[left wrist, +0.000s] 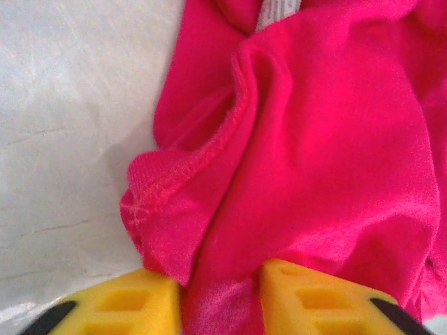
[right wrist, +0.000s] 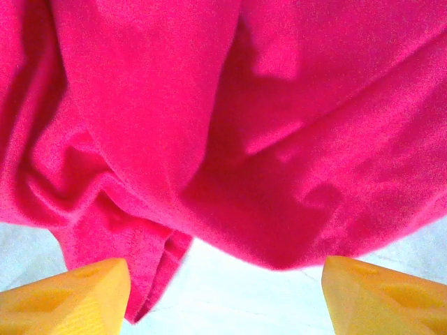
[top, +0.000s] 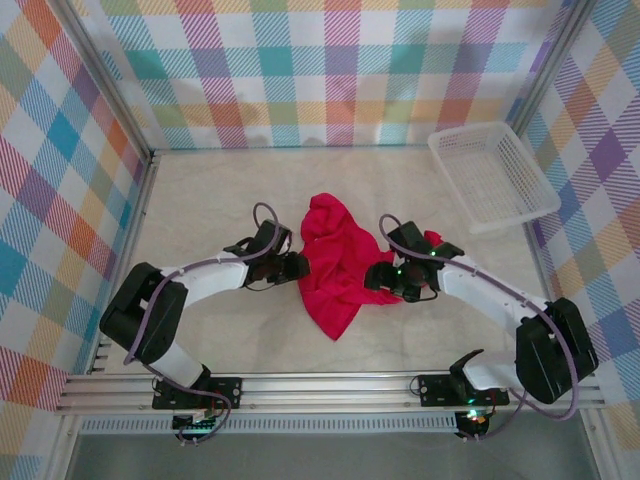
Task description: Fold the inside-out t-shirt
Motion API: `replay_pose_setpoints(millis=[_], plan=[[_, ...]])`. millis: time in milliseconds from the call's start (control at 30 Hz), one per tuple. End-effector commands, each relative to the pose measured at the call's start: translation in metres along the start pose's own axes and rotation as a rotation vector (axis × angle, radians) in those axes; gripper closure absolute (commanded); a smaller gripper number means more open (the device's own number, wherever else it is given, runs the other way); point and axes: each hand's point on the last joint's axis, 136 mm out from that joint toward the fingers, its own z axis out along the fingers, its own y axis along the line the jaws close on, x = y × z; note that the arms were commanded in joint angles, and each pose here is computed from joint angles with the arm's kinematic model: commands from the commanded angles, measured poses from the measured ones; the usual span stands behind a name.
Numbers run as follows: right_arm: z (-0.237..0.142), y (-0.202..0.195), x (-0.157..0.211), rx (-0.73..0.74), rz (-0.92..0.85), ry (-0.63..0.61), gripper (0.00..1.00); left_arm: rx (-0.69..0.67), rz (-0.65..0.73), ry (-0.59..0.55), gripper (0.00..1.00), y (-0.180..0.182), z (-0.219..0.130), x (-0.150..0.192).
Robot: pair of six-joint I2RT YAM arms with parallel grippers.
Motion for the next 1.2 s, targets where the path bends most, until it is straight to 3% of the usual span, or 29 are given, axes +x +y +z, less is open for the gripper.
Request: replay_pose_setpoints(millis=[0,100,133,267,367,533,700,933,1033,1167], plan=[[0.014,-0.007,0.010,0.019,0.051,0.023,0.27,-0.016,0.012,-0.028,0.82,-0.005,-0.001,-0.009],[0.035,-0.010,0.007,0.039,0.093,0.037,0.33,-0.079,0.007,-0.051,1.00,0.002,-0.010,-0.015],[0.040,-0.008,0.002,0.040,0.105,0.029,0.39,-0.117,-0.002,-0.063,1.00,0.007,-0.015,-0.017],[0.040,0.007,-0.024,0.038,0.107,-0.025,0.75,-0.232,-0.027,-0.114,1.00,0.021,-0.039,-0.026],[0.013,0.019,-0.043,0.065,0.048,-0.084,0.99,-0.271,-0.016,-0.151,1.00,0.021,-0.065,-0.036],[-0.068,0.037,-0.078,0.096,-0.081,-0.278,1.00,-0.320,0.010,-0.283,1.00,0.016,-0.133,-0.064],[-0.141,0.061,-0.092,0.022,-0.179,-0.432,1.00,-0.255,0.031,-0.415,1.00,-0.008,-0.191,-0.084],[-0.227,0.079,-0.087,-0.048,-0.237,-0.545,1.00,-0.118,0.071,-0.560,1.00,-0.049,-0.278,-0.093],[-0.256,0.086,-0.085,-0.086,-0.252,-0.597,1.00,-0.048,0.079,-0.624,1.00,-0.062,-0.311,-0.092],[-0.265,0.094,-0.086,-0.116,-0.259,-0.602,1.00,0.018,0.085,-0.615,1.00,-0.076,-0.326,-0.088]])
